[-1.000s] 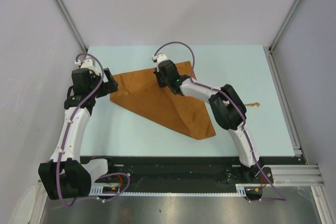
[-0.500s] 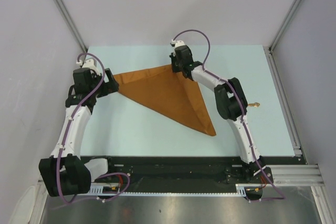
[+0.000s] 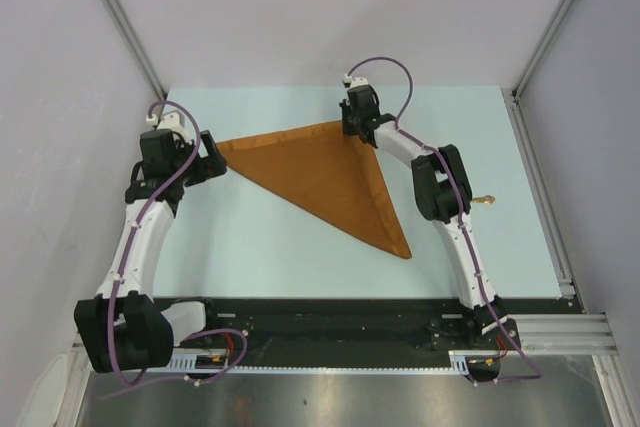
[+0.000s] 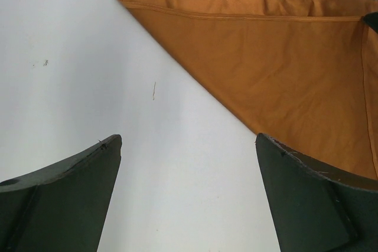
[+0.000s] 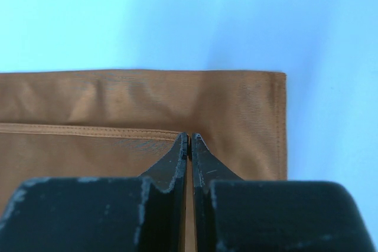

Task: Fold the napkin, place the utensils inside, and roll it up
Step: Fold the napkin

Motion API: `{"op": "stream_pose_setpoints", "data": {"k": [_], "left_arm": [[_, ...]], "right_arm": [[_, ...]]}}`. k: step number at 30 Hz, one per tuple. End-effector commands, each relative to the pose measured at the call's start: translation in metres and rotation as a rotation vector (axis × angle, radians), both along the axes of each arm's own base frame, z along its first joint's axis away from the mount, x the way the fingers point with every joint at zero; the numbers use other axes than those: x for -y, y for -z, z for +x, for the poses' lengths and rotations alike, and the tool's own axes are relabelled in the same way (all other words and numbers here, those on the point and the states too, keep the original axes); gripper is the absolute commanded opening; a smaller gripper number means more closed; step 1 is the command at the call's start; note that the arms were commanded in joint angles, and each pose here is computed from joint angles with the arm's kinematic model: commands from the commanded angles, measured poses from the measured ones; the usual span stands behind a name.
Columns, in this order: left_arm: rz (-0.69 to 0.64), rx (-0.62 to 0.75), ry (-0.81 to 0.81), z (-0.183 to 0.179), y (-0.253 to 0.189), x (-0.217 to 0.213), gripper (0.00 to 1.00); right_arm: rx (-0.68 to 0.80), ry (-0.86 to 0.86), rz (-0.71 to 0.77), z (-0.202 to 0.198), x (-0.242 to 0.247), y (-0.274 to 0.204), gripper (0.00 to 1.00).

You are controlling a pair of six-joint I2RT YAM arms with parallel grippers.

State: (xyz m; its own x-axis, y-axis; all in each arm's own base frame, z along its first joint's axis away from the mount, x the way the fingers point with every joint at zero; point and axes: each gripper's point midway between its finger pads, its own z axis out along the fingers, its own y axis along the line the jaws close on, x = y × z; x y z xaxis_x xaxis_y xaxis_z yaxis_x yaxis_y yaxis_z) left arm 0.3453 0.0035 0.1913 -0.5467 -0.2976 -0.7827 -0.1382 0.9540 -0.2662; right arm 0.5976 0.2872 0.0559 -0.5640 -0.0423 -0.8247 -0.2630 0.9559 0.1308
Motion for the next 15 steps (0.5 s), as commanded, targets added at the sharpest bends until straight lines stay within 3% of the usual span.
{"op": "stream_pose_setpoints", "data": {"k": [1, 15], "left_arm": [[-0.009, 0.028, 0.006, 0.005, -0.005, 0.0, 1.0], [-0.009, 0.02, 0.005, 0.005, -0.003, 0.0, 1.0]], "right_arm": [[0.056, 0.049, 0.019, 0.02, 0.01, -0.021, 0.0], [0.07, 0.085, 0.01, 0.042, 0.03, -0.019, 0.0]]}}
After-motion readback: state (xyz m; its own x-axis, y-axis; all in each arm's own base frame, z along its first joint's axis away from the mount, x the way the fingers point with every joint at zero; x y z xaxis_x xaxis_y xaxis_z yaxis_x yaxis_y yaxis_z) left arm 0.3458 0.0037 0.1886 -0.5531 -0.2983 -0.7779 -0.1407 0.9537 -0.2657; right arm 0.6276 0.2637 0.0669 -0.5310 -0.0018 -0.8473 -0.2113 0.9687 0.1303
